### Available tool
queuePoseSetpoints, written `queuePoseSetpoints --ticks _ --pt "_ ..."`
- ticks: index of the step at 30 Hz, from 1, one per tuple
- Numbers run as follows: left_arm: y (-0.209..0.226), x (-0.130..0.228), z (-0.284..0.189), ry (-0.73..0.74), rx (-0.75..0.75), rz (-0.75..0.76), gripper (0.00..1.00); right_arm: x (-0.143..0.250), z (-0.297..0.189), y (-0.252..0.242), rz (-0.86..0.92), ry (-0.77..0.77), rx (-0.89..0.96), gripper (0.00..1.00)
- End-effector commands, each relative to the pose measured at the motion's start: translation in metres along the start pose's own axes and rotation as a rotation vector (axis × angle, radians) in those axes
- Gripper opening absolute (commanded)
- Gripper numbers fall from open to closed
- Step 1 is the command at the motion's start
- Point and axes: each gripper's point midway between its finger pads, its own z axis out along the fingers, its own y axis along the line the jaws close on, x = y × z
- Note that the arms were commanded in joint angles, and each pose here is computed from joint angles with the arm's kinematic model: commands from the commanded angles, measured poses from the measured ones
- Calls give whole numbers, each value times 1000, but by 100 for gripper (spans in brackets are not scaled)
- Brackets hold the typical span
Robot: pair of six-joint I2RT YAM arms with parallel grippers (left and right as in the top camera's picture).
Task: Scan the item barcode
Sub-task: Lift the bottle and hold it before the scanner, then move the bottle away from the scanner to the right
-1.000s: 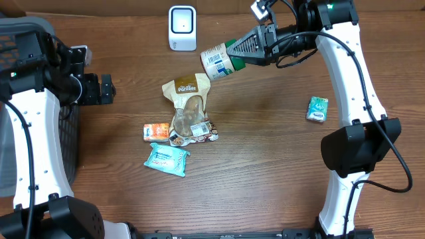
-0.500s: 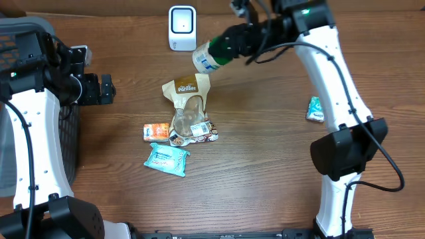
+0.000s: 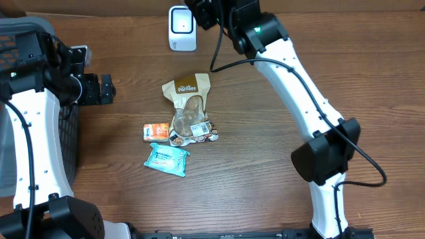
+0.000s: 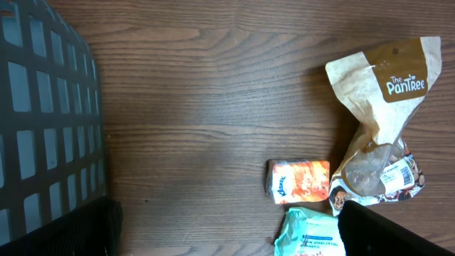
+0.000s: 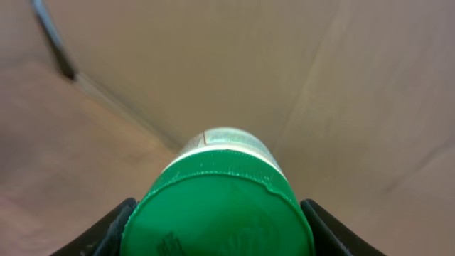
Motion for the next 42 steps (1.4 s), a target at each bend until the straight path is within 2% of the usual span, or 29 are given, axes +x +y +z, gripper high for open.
queuePoseSetpoints --ticks 1,7,14,19,26,38,42 --pt "3 -5 -1 -12 -7 18 100 16 31 -10 -231 -14 75 20" --pt "3 -5 -1 -12 -7 18 99 34 74 -6 -393 -98 99 21" --pt "3 -5 -1 -12 -6 18 100 69 111 6 -590 -115 111 23" --pt "3 -5 -1 -12 -6 18 99 81 119 12 -744 -103 112 20" --pt "3 -5 -1 -12 -7 18 99 77 118 12 -875 -111 129 20" --pt "3 -5 -1 -12 -6 18 99 74 118 26 -901 -122 115 19" --pt "3 -5 -1 -12 -6 18 99 55 108 33 -838 -171 82 19"
